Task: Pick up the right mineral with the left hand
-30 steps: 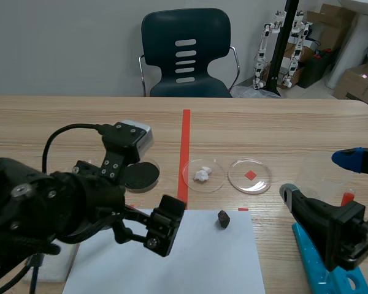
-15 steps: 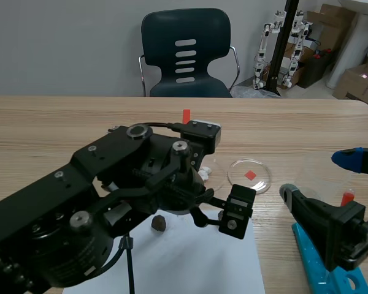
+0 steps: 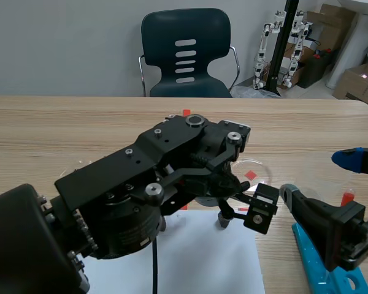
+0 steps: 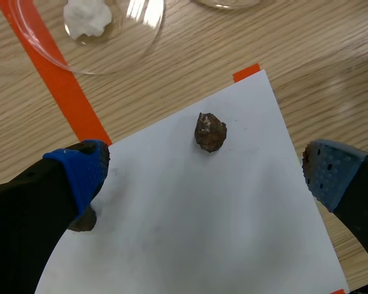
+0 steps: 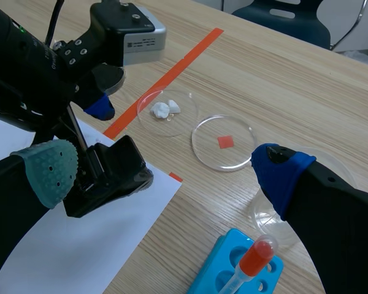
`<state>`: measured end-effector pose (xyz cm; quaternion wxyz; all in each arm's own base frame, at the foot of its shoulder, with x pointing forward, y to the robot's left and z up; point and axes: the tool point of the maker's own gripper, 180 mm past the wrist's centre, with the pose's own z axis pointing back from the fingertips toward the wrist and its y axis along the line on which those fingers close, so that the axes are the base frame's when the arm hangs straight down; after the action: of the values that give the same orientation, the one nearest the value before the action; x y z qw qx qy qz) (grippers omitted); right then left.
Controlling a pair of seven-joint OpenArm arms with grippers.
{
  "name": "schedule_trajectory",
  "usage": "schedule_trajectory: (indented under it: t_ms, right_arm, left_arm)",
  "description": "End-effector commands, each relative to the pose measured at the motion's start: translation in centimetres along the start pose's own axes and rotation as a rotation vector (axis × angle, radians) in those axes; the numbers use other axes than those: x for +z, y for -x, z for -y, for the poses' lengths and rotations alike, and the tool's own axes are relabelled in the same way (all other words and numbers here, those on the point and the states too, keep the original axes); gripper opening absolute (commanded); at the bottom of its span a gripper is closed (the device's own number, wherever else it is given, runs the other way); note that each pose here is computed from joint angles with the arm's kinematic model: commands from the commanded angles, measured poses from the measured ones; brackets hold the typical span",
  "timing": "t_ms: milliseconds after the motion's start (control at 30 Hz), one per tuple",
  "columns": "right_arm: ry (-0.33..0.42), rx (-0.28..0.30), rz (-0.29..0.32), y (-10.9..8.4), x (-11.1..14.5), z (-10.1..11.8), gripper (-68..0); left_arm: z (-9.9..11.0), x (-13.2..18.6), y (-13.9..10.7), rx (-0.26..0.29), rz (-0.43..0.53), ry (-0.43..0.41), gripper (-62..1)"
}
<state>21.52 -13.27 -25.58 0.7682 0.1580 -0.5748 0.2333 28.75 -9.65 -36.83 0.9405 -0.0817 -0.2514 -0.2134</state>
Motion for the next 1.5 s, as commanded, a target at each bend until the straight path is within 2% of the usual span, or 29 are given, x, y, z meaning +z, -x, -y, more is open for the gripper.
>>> schedule_trajectory:
  t_ms: [0,267,667,1033,1233,1467]
  right_arm:
    - [-0.003,0.006,0.04,-1.2,0.0,0.0,-8.4]
    - [-0.003,0.006,0.04,-1.2,0.0,0.0,-8.4]
    - [-0.003,0.006,0.04,-1.2,0.0,0.0,-8.4]
    - [-0.003,0.006,0.04,-1.2,0.0,0.0,-8.4]
    - [-0.003,0.006,0.04,-1.2,0.0,0.0,-8.4]
    - [-0.003,0.006,0.04,-1.2,0.0,0.0,-8.4]
  left_arm:
    - [0.4,0.3,-1.1,0.001,0.029,0.0,1.4]
    - [1.1,-0.8,-1.3,0.013,0.021,-0.008,1.4]
    - [0.6,-1.2,-1.7,0.009,0.043,-0.025,1.4]
    - [1.0,-1.2,-1.5,0.021,0.032,-0.002,1.4]
    - [1.7,-1.2,-1.8,0.005,0.061,0.012,1.4]
    - [1.7,-2.1,-1.2,0.021,0.063,0.019,1.4]
